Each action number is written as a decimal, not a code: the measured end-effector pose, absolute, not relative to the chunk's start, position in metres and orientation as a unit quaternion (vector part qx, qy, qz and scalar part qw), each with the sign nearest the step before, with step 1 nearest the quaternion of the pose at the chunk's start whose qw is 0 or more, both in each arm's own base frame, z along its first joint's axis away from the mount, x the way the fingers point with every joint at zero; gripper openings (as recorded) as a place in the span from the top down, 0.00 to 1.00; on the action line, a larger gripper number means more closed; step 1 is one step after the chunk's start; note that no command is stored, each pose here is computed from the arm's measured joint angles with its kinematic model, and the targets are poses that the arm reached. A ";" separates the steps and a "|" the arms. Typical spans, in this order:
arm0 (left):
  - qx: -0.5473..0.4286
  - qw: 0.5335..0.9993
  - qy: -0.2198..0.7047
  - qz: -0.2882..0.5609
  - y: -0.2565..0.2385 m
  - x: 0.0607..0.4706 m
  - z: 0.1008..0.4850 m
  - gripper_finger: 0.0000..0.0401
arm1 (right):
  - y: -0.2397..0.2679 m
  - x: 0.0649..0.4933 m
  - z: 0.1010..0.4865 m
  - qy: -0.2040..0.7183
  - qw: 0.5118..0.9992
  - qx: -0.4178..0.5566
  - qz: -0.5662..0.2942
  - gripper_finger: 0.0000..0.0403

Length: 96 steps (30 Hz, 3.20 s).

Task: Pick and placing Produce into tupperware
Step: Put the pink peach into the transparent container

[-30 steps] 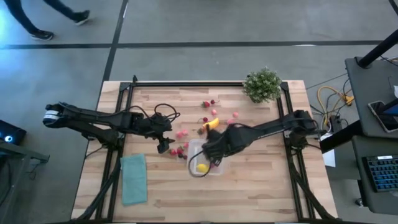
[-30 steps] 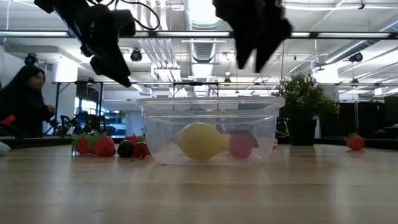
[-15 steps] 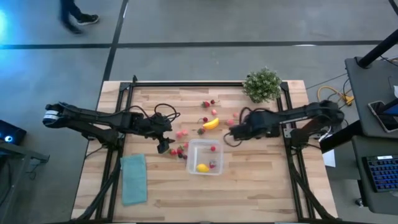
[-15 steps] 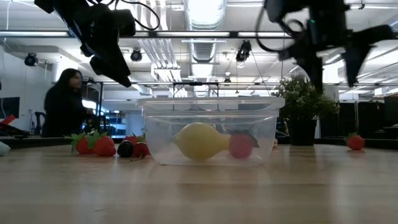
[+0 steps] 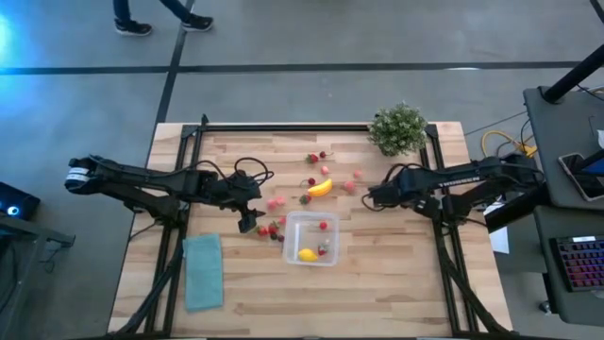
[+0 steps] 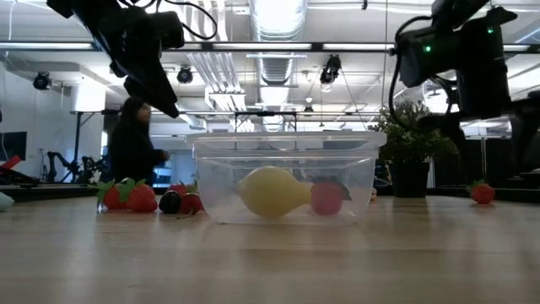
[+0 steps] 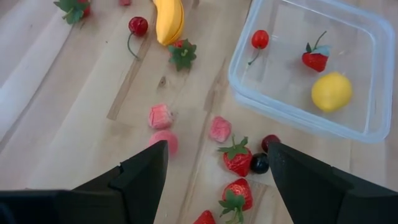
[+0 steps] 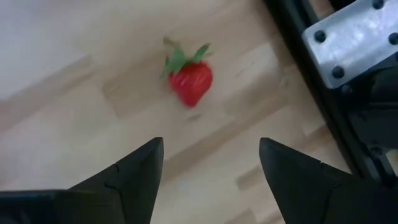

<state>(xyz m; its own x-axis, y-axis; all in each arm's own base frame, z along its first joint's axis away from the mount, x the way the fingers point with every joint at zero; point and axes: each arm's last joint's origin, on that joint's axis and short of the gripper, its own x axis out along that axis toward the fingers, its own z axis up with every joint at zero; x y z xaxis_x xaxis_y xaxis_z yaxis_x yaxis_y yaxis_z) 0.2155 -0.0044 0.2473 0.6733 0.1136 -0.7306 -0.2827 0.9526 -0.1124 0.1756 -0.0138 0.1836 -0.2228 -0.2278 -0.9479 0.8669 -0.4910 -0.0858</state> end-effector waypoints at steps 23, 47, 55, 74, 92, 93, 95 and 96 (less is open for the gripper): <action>-0.096 0.907 0.384 0.143 0.002 0.215 0.247 0.35 | -0.059 0.162 0.152 0.298 0.359 0.499 -0.730 0.36; 0.083 0.900 0.423 0.056 0.001 0.225 0.176 0.35 | -0.063 0.171 0.158 0.308 0.407 0.494 -0.704 0.36; 0.071 0.881 0.462 0.078 0.014 0.240 0.148 0.35 | -0.063 0.172 0.158 0.311 0.410 0.492 -0.702 0.36; 0.026 0.882 0.464 0.071 0.034 0.252 0.141 0.50 | -0.063 0.172 0.158 0.329 0.424 0.483 -0.692 0.36; 0.002 0.891 0.449 0.061 0.035 0.248 0.154 0.76 | -0.063 0.174 0.158 0.331 0.431 0.486 -0.685 0.36; 0.004 0.895 0.443 0.060 0.033 0.247 0.160 0.76 | -0.063 0.174 0.158 0.330 0.431 0.486 -0.684 0.36; 0.007 0.904 0.424 0.056 0.030 0.242 0.175 0.76 | -0.063 0.174 0.158 0.330 0.432 0.487 -0.684 0.36; 0.009 0.912 0.408 0.053 0.028 0.241 0.183 0.76 | -0.063 0.174 0.158 0.330 0.432 0.487 -0.684 0.36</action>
